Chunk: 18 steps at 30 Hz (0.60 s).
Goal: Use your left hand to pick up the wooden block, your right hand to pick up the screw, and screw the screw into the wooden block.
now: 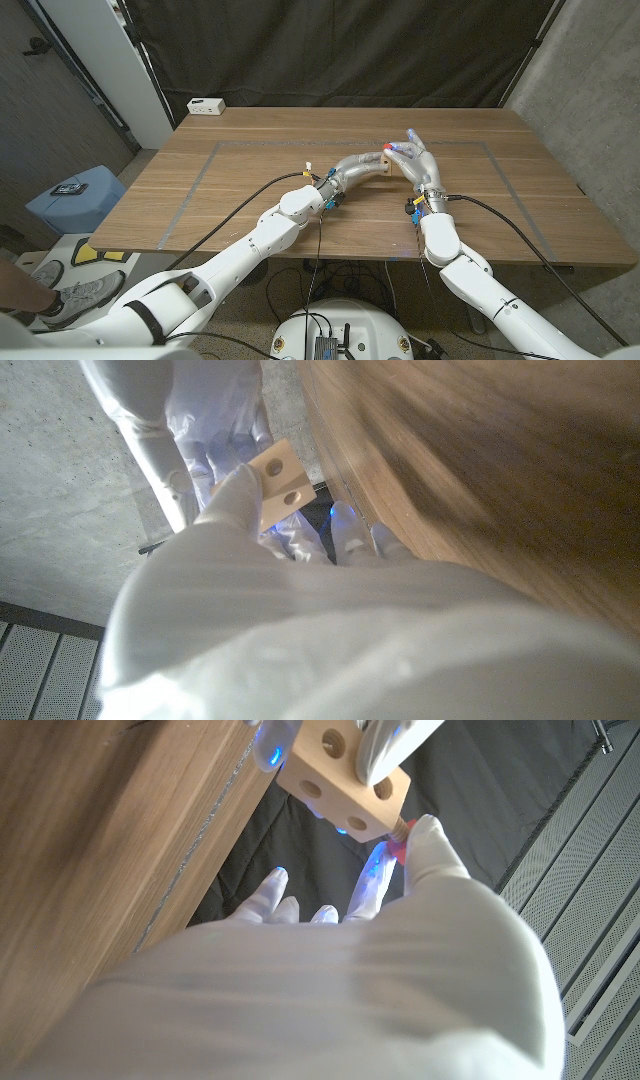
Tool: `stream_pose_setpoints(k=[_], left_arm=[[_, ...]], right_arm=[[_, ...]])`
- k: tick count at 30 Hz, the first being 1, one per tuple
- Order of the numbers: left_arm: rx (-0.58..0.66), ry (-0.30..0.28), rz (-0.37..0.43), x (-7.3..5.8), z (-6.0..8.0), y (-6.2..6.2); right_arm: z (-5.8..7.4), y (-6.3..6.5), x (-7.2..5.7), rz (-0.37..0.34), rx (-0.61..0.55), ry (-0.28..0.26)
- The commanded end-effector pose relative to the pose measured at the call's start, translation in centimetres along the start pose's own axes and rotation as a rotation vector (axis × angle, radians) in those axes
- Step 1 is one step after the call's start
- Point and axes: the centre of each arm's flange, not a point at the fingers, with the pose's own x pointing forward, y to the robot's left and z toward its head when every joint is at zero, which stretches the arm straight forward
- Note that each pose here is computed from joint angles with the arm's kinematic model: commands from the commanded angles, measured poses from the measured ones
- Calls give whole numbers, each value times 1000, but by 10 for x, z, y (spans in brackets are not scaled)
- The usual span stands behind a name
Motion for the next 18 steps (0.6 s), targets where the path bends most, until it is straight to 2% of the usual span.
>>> stream_pose_setpoints(k=[1,18], left_arm=[[-1,-1,4,0,-1,0],[-1,0,0,3,0,4]], right_arm=[[-1,-1,0,7,0,-3],[-4,0,2,12,4,3]])
